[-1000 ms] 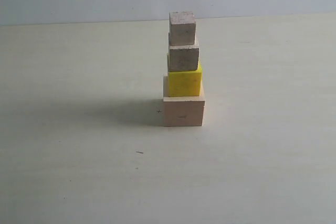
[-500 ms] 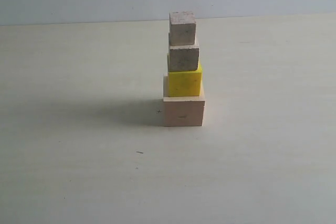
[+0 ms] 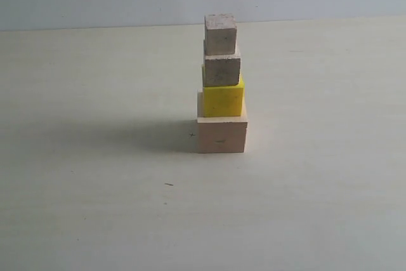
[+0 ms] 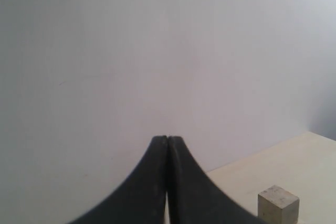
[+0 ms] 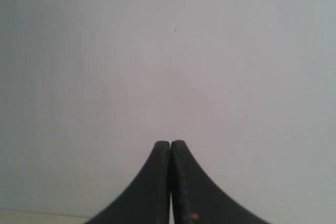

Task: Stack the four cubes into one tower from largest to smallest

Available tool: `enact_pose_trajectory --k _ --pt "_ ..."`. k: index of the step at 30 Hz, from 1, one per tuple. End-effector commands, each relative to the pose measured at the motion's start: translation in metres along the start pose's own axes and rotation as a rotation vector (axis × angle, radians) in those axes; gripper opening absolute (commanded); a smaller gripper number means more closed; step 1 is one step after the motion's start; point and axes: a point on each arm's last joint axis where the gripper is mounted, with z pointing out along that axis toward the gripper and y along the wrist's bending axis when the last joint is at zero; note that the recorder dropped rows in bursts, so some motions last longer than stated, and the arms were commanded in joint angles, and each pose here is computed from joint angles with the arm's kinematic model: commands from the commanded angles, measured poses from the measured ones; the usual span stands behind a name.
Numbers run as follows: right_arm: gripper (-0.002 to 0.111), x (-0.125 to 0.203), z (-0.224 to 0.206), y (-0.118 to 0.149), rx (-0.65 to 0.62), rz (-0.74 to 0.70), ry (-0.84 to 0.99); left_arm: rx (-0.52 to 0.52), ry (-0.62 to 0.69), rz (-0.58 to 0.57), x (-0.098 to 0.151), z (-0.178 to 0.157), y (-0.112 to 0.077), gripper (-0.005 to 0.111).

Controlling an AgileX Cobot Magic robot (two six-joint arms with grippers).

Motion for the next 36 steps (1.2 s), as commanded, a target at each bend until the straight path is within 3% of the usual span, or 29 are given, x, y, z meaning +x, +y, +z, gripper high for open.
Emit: enact_pose_trajectory --k 1,28,36 --pt "0.000 0.001 -0.001 0.001 -0.004 -0.003 0.002 0.003 -0.009 -0.007 0.000 -0.002 -0.001 0.000" --pt "0.000 0.001 -0.001 0.001 -0.004 -0.002 0.002 0.001 -0.008 -0.007 0.000 -0.002 -0.001 0.000" --pt "0.000 0.001 -0.001 0.001 -0.007 -0.002 0.003 -0.069 -0.102 0.114 -0.017 -0.034 -0.004 0.000"
